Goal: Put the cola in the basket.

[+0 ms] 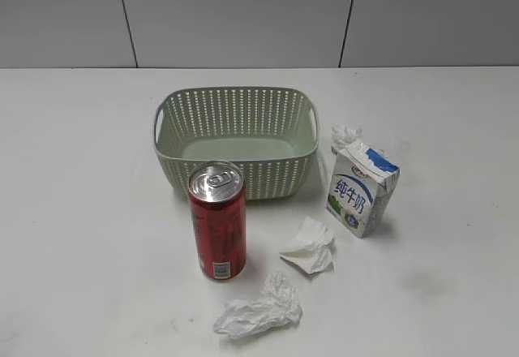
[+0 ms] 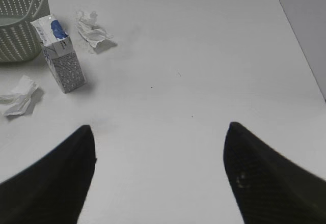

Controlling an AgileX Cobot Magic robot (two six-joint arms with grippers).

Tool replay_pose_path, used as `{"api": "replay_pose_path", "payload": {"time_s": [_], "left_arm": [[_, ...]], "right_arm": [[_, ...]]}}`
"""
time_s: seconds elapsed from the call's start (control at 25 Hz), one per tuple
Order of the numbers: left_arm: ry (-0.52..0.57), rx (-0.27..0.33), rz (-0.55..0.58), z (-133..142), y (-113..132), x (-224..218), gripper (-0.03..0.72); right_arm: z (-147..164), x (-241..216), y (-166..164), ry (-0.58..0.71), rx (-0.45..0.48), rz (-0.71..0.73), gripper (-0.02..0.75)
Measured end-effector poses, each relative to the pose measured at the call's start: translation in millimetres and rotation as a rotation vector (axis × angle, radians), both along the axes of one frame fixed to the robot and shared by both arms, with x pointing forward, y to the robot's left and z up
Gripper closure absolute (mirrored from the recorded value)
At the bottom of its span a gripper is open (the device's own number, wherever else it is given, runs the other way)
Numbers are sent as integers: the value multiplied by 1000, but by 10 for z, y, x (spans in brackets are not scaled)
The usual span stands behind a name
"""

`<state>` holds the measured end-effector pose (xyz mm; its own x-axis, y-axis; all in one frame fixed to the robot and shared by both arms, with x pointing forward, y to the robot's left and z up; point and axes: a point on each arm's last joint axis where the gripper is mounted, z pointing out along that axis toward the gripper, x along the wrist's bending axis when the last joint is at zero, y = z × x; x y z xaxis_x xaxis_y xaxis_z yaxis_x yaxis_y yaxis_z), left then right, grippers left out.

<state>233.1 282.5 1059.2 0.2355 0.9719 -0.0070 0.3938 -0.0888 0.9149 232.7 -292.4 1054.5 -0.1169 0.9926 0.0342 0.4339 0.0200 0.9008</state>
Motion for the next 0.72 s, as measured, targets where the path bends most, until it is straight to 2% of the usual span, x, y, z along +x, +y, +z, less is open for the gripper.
{"api": "replay_pose_path", "payload": {"time_s": [0.52,0.72], "left_arm": [[0,0,0,0,0,0,460],[0,0,0,0,0,0,460]], "right_arm": [[1,0,0,-1,0,0,147],[10,67,4,39,-2,1,147]]}}
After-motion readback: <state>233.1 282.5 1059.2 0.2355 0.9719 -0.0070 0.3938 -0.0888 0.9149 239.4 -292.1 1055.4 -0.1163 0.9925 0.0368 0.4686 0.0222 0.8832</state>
